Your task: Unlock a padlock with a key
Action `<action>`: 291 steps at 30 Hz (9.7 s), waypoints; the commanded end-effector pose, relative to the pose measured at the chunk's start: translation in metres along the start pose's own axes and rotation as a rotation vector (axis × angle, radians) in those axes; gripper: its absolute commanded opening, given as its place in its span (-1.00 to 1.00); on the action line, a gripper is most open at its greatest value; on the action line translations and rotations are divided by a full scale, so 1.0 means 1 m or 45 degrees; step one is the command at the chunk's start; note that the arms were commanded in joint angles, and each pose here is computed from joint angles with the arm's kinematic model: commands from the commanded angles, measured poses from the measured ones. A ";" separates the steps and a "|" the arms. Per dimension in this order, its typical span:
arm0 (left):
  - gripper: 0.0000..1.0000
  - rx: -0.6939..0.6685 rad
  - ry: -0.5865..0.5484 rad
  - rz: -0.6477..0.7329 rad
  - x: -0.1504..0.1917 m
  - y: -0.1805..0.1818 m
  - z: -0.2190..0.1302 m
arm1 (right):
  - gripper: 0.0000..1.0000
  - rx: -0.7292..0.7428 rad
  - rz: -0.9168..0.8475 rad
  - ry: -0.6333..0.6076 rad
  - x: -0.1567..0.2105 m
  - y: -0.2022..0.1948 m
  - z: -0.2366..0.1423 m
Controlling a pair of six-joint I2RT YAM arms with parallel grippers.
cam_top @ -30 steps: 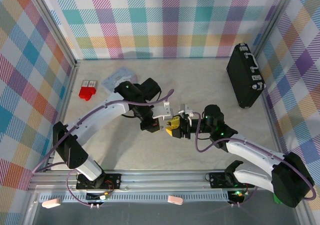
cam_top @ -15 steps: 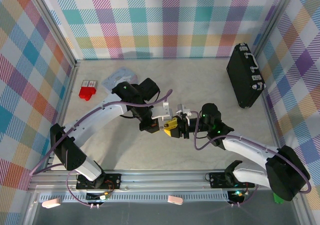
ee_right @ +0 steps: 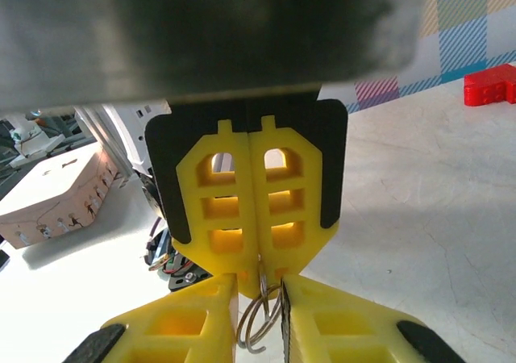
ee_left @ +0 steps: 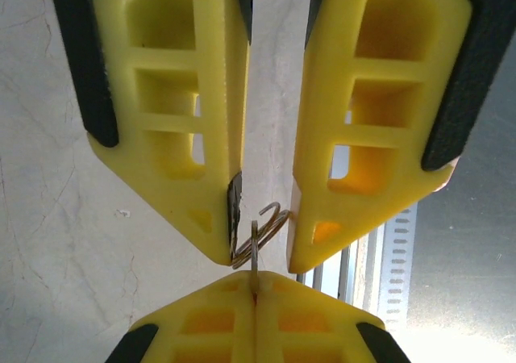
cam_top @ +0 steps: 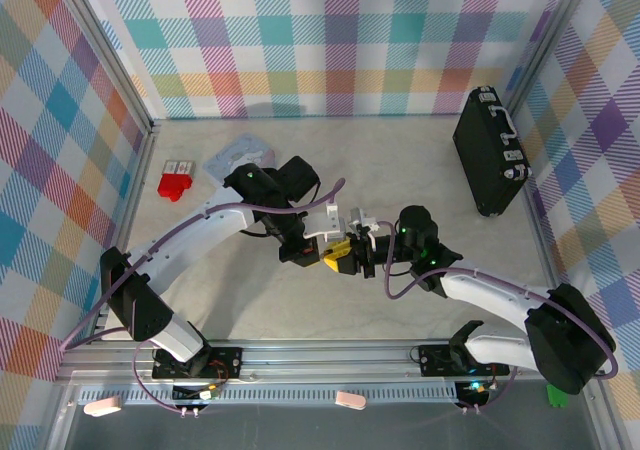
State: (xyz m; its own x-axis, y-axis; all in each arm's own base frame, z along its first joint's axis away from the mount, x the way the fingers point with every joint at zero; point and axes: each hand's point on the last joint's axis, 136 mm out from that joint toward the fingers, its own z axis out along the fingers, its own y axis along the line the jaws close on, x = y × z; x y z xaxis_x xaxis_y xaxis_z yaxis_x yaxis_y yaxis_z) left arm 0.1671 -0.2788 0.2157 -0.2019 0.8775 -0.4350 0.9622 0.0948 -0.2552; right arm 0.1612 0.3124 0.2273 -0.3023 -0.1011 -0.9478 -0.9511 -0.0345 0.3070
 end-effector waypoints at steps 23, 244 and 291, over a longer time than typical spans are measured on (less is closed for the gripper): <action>-0.37 -0.376 -0.776 -0.005 -0.047 0.022 -0.085 | -1.00 0.427 0.089 -0.313 -0.040 -0.042 -0.035; 0.09 -1.256 -0.903 -1.794 0.140 0.332 -0.027 | -1.00 0.744 0.317 -0.096 -0.017 -0.038 -0.058; -0.34 -0.961 -1.517 -1.993 0.174 0.390 0.011 | -1.00 0.735 0.361 -0.110 -0.019 -0.035 -0.059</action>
State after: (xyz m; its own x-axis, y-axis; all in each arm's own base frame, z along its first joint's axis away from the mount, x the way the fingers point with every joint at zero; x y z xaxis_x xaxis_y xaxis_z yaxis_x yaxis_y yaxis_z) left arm 0.4988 -0.1016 0.0431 -0.4418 -0.6942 -0.5682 -0.2504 0.7037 -0.6650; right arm 0.2027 0.2533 0.2233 -0.5431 0.0292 -0.8392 -0.6960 0.5434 0.4693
